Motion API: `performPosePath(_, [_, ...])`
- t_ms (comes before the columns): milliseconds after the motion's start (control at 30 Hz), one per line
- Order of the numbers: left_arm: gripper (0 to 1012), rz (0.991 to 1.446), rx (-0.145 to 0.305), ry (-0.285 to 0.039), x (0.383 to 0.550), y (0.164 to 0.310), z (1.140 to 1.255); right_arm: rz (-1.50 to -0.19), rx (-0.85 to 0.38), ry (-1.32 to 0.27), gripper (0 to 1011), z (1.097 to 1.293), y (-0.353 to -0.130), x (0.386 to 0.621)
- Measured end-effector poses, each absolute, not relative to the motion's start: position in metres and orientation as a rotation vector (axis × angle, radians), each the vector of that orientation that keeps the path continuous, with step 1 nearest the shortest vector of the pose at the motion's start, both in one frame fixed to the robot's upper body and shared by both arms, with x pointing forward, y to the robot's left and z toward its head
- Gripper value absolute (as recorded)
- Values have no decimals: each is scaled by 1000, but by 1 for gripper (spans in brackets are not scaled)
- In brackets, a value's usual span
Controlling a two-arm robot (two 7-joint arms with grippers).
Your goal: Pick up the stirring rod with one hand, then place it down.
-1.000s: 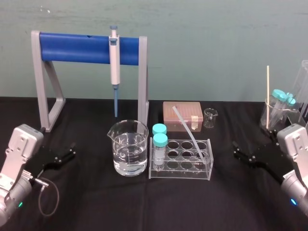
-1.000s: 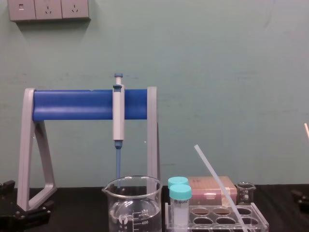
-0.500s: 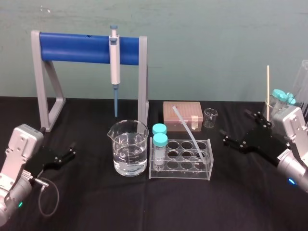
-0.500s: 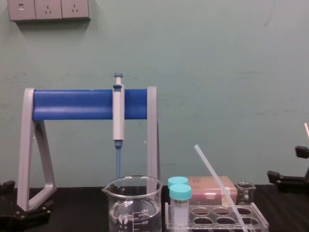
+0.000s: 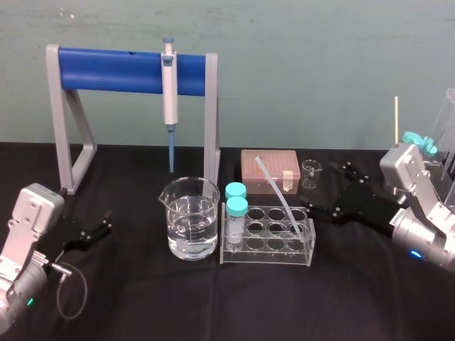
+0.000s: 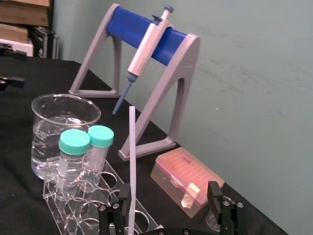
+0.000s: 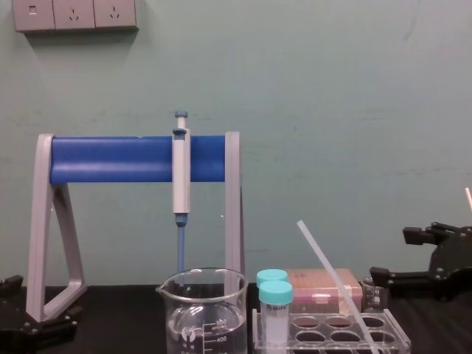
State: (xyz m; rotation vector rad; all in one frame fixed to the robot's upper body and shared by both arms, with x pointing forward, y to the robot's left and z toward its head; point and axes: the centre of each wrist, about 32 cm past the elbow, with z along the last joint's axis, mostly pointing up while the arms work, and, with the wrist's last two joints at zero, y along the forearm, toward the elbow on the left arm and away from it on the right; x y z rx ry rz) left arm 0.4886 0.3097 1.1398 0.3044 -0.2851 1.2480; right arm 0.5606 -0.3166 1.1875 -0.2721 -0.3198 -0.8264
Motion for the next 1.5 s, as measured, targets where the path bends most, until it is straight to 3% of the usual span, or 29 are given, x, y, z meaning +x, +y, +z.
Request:
performPosePath(867, [1000, 1248, 304, -285, 489, 310, 1140, -657, -253, -285, 1000, 1198, -315, 613])
performPosePath(1500, [1000, 1248, 304, -285, 489, 310, 1140, -584, -245, -264, 1000, 1198, -296, 628])
